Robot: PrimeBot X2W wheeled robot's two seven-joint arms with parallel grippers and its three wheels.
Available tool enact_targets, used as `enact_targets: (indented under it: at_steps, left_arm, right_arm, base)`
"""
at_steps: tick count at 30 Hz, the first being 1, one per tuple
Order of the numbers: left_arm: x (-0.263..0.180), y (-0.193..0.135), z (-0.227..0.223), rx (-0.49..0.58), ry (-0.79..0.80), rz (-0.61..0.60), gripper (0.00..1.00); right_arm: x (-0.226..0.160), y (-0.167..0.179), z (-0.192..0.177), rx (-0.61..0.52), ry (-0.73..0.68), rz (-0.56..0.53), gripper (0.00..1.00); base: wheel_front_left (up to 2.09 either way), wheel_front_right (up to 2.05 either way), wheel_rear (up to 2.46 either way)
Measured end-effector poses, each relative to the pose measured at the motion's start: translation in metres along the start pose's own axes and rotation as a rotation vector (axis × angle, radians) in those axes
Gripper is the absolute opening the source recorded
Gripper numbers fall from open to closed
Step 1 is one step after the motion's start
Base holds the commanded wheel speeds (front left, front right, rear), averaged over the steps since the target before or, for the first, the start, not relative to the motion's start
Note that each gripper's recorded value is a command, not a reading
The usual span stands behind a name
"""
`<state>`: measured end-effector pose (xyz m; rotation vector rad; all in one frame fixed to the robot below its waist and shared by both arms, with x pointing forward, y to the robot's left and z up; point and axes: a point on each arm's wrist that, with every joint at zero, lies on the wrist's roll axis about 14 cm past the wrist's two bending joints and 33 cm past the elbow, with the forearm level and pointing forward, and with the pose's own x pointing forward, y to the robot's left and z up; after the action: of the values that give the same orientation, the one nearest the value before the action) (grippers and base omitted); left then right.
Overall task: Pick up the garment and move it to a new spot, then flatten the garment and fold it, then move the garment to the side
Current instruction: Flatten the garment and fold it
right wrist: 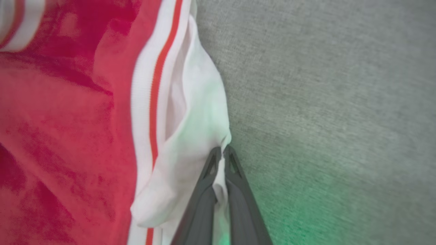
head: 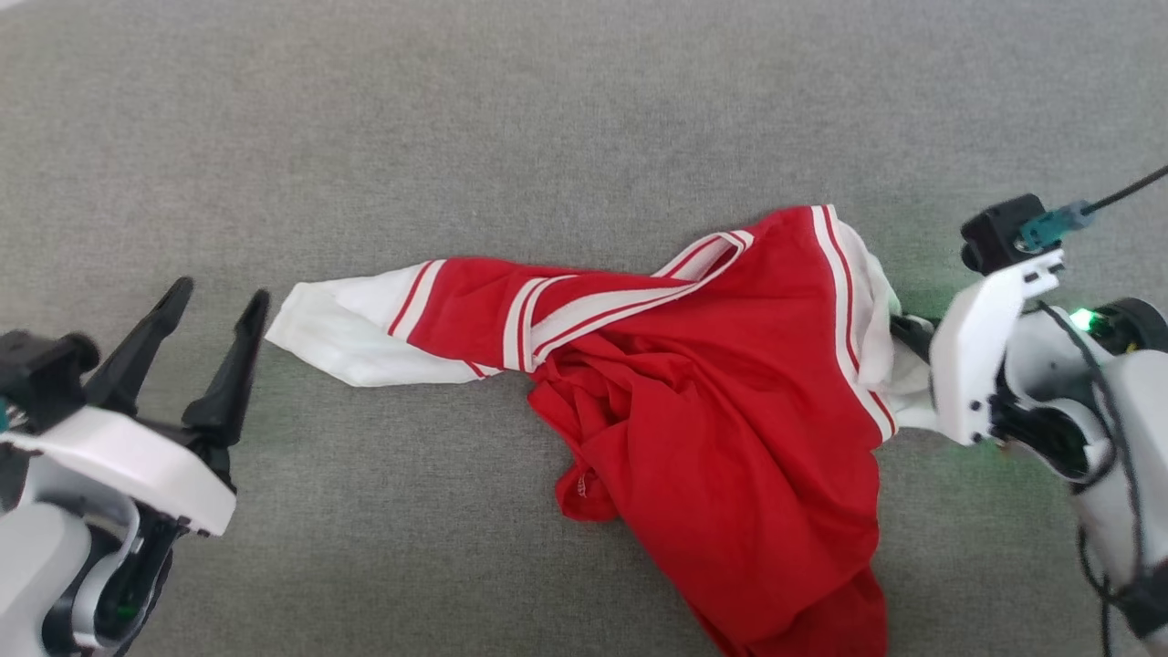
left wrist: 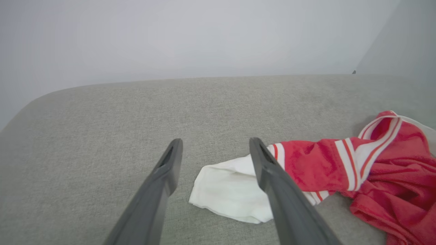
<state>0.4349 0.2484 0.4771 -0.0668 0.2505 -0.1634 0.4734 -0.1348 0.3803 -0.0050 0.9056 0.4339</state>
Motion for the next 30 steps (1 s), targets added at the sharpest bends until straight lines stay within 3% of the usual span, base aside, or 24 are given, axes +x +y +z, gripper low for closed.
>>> enact_targets:
  at_steps: [9, 17, 18, 19, 20, 30]
  left_arm:
    - [-0.028, 0.005, 0.000, -0.018, -0.033, 0.029, 1.00]
    - [-0.044, 0.004, -0.001, -0.027, -0.042, 0.028, 1.00]
    - [-0.045, 0.003, -0.002, -0.028, -0.041, 0.025, 1.00]
    - [-0.046, 0.001, -0.003, -0.031, -0.039, 0.018, 1.00]
    - [-0.046, 0.000, -0.003, -0.031, -0.037, 0.012, 1.00]
    - [-0.037, -0.023, -0.010, -0.021, 0.061, -0.095, 1.00]
  right_arm:
    - [-0.049, -0.047, 0.009, 0.043, -0.055, -0.116, 0.00]
    - [-0.070, -0.071, -0.016, 0.130, -0.028, -0.192, 0.00]
    - [-0.069, -0.071, -0.017, 0.137, -0.038, -0.197, 0.41]
    - [-0.069, -0.071, -0.018, 0.138, -0.038, -0.200, 0.52]
    - [-0.069, -0.070, -0.019, 0.138, -0.037, -0.201, 1.00]
    - [-0.100, -0.068, 0.018, 0.113, -0.256, -0.244, 1.00]
  base:
    - [0.00, 0.00, 0.00]
    - [0.00, 0.00, 0.00]
    - [0.00, 0.00, 0.00]
    - [0.00, 0.00, 0.00]
    - [0.00, 0.00, 0.00]
    - [0.00, 0.00, 0.00]
